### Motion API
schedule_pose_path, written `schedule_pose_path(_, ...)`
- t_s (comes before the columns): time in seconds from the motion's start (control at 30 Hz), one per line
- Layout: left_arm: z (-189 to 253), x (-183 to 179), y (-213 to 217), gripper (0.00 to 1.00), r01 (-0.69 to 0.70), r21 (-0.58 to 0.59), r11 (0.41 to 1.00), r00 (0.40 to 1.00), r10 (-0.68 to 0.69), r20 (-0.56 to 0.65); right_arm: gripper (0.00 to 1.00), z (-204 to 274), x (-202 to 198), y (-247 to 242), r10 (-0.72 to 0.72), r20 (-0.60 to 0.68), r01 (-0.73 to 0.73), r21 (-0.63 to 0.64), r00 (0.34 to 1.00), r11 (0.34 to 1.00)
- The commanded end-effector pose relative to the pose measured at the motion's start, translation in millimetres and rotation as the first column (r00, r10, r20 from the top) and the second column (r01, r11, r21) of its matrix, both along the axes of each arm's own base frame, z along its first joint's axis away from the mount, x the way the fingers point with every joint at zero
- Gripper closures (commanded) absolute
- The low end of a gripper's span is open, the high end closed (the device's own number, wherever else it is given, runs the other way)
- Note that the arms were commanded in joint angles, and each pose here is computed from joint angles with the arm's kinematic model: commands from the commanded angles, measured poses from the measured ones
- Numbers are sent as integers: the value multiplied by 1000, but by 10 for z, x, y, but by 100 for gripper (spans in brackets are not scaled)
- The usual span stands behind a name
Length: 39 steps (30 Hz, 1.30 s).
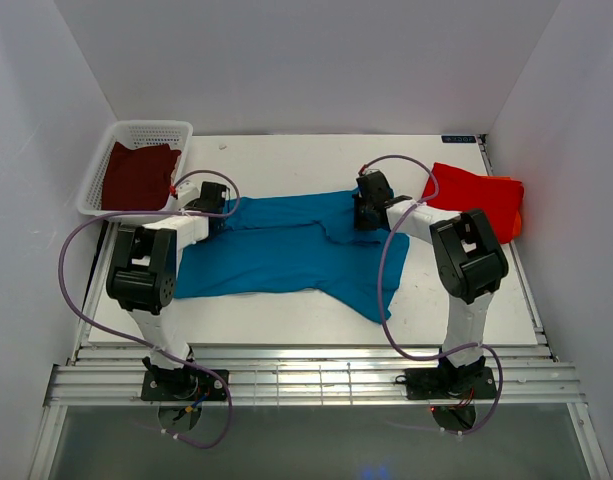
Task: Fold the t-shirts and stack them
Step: Fold the tshirt
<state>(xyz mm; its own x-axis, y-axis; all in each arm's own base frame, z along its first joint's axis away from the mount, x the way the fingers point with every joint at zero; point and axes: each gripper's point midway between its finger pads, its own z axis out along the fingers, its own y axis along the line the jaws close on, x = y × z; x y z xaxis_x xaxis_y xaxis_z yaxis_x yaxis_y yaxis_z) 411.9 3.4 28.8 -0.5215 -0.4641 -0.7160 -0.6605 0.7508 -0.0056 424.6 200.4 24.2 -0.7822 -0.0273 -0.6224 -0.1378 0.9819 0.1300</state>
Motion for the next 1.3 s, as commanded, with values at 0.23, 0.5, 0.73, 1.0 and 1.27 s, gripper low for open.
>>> schedule_pose_path(0.23, -155, 36, 60, 100, -14, -23, 1000, 999, 14, -34, 92, -366, -121, -155, -36, -139, 35, -6, 990, 999)
schedule_pose_path(0.5, -183, 147, 119, 100, -15, -41, 999, 999, 13, -53, 92, -482, -42, -308, -58, -197, 59, 4, 979, 998)
schedule_pose_path(0.73, -166, 199, 181, 100, -38, -27, 999, 998, 37, -56, 92, -509, 80, -452, -79, -205, 81, 1, 975, 997)
schedule_pose_path(1.0, -246, 385, 163, 100, -27, -27, 999, 997, 25, -67, 92, -502, 238, -607, -103, -210, 103, -11, 972, 995)
schedule_pose_path(1.27, -224, 630, 58, 100, 14, -65, 998, 999, -17, -45, 92, -395, 576, -709, -104, -181, 107, 8, 978, 994)
